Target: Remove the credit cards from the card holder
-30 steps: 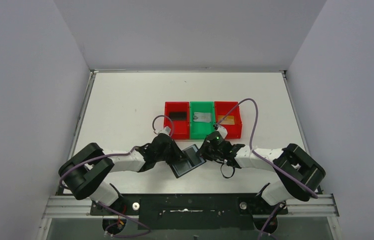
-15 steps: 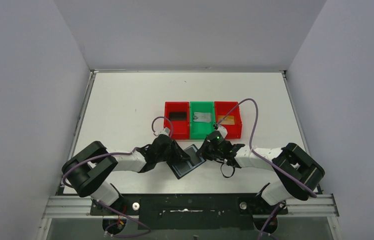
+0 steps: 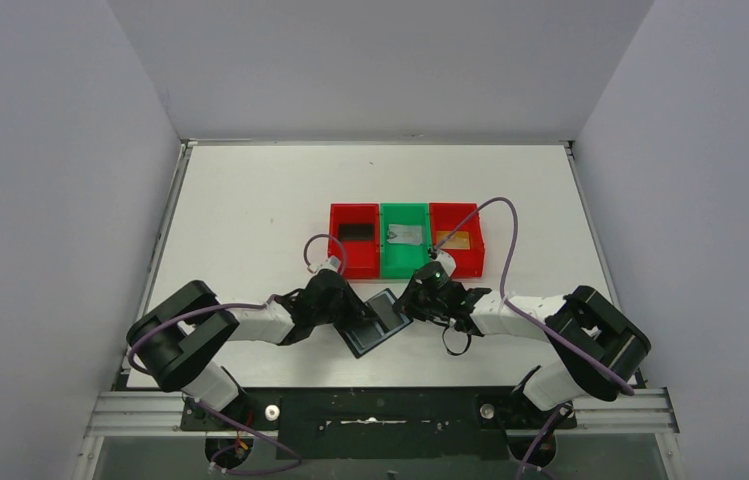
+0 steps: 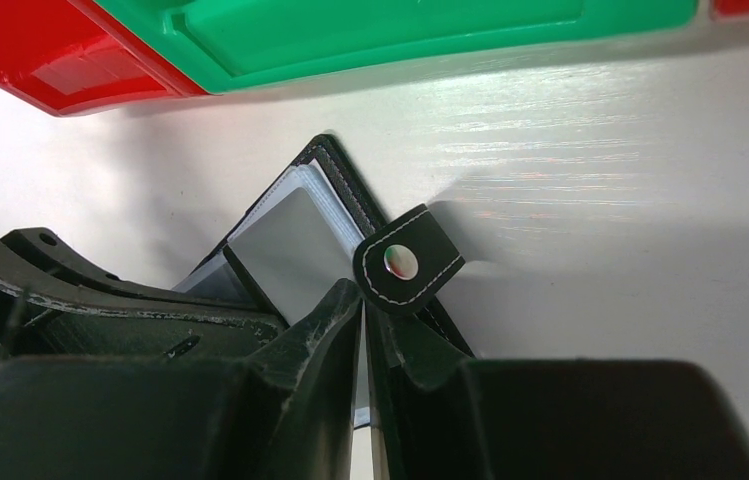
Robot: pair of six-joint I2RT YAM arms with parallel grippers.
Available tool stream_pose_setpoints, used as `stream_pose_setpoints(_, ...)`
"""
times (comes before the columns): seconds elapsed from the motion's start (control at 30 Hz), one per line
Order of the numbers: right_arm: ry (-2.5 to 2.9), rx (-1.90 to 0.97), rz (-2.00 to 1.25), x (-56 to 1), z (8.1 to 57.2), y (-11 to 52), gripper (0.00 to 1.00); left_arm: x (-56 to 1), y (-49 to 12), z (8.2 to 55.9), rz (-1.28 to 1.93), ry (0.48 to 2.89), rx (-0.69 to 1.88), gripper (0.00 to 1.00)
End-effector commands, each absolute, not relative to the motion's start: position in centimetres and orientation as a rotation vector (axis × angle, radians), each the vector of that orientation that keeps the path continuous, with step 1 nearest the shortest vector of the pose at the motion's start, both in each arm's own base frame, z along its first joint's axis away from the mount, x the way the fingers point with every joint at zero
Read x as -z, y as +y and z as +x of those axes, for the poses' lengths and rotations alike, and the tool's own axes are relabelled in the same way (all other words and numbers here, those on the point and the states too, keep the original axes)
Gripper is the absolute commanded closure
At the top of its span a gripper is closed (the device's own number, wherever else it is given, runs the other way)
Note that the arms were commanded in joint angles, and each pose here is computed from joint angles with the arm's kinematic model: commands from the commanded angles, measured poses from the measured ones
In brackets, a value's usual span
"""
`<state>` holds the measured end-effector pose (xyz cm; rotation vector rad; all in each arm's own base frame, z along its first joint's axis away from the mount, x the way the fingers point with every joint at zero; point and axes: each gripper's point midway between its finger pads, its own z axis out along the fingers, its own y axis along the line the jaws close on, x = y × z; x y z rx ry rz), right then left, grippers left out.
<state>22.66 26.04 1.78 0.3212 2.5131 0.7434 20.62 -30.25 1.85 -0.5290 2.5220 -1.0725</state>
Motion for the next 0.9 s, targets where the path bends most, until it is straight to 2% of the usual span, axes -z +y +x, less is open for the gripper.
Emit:
stream_pose_setpoints(0.0, 2.639, -0.535, 0.347, 2.1, 20.4, 22.5, 0.88, -3.6, -31.3, 21.5, -0.449, 2.474, 1.093, 1.0)
stream_pose_setpoints(0.43, 2.606, -0.52, 0.377, 1.5, 20.9, 22.1, 0.85, -6.1, -30.5, 19.5, -0.351, 2.468, 1.177, 1.0)
stream_pose_setpoints(0.87, 2.596, -0.567, 0.347, 1.0, 21.0, 22.8, 0.82, -4.1, -28.1, 17.7, -0.404, 2.544, 1.08, 1.0)
